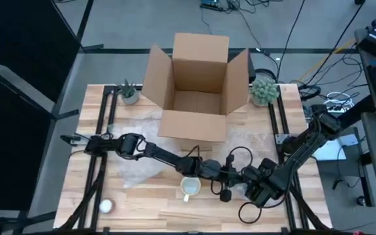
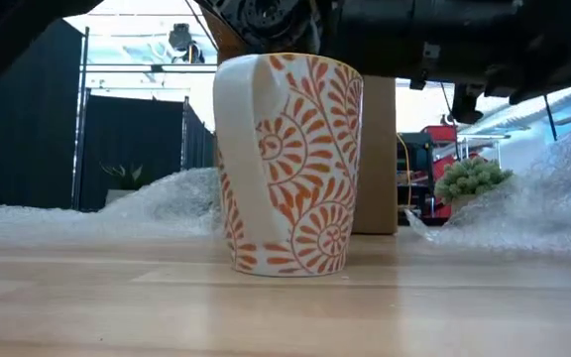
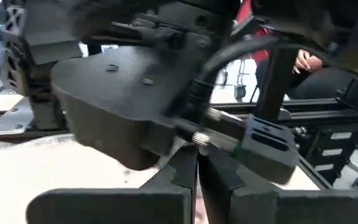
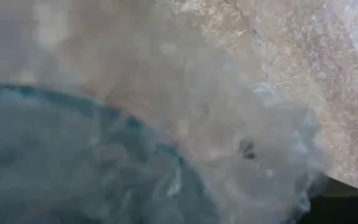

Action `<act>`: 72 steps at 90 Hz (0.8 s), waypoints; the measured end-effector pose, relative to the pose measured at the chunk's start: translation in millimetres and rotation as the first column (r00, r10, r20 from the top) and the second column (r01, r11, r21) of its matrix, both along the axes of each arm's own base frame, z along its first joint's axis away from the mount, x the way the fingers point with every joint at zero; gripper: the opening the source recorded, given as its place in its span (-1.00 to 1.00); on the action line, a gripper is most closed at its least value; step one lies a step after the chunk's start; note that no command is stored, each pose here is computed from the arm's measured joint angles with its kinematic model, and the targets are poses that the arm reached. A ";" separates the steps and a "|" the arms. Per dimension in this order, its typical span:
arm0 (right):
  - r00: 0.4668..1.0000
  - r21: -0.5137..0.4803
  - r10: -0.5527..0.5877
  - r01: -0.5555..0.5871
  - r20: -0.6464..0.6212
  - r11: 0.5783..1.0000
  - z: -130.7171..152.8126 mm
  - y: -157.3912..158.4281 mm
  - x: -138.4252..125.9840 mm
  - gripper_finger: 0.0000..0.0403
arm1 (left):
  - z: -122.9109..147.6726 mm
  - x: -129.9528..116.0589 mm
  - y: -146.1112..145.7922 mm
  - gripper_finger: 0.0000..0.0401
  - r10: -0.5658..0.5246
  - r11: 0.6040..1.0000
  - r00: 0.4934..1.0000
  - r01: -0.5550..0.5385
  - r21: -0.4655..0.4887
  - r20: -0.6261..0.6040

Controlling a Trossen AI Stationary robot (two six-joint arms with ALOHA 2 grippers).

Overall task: Wrap mug
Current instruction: Wrap the red cup with the bubble wrap

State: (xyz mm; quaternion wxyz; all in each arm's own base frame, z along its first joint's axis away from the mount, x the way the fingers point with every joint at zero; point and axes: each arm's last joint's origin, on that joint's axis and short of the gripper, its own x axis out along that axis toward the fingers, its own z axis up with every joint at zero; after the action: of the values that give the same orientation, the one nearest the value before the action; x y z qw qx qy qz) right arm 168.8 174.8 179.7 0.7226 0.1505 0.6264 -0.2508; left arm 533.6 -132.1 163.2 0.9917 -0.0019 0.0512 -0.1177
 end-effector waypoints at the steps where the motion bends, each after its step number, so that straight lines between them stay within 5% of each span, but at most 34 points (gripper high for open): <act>1: 1.000 0.001 0.003 -0.003 0.000 1.000 0.0 0.0 0.1 0.09 | -0.3 0.0 -0.3 -1.00 -0.001 1.000 1.000 0.001 0.004 0.001; 48: 0.997 0.015 0.075 -0.076 0.009 0.997 1.6 0.2 4.7 0.09 | -27.1 3.5 -0.6 -1.00 -0.010 1.000 0.999 0.010 0.006 -0.039; 72: 0.993 -0.005 0.118 -0.118 -0.033 0.993 28.8 5.1 6.8 0.09 | -27.4 3.9 1.0 -1.00 -0.007 1.000 0.999 0.008 0.009 -0.033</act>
State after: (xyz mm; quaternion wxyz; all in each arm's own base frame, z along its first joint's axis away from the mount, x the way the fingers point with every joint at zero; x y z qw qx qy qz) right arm 175.6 179.9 208.5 0.7265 0.1066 0.6448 -0.2123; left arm 537.5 -131.1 135.8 0.9903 0.0009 0.0680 -0.1211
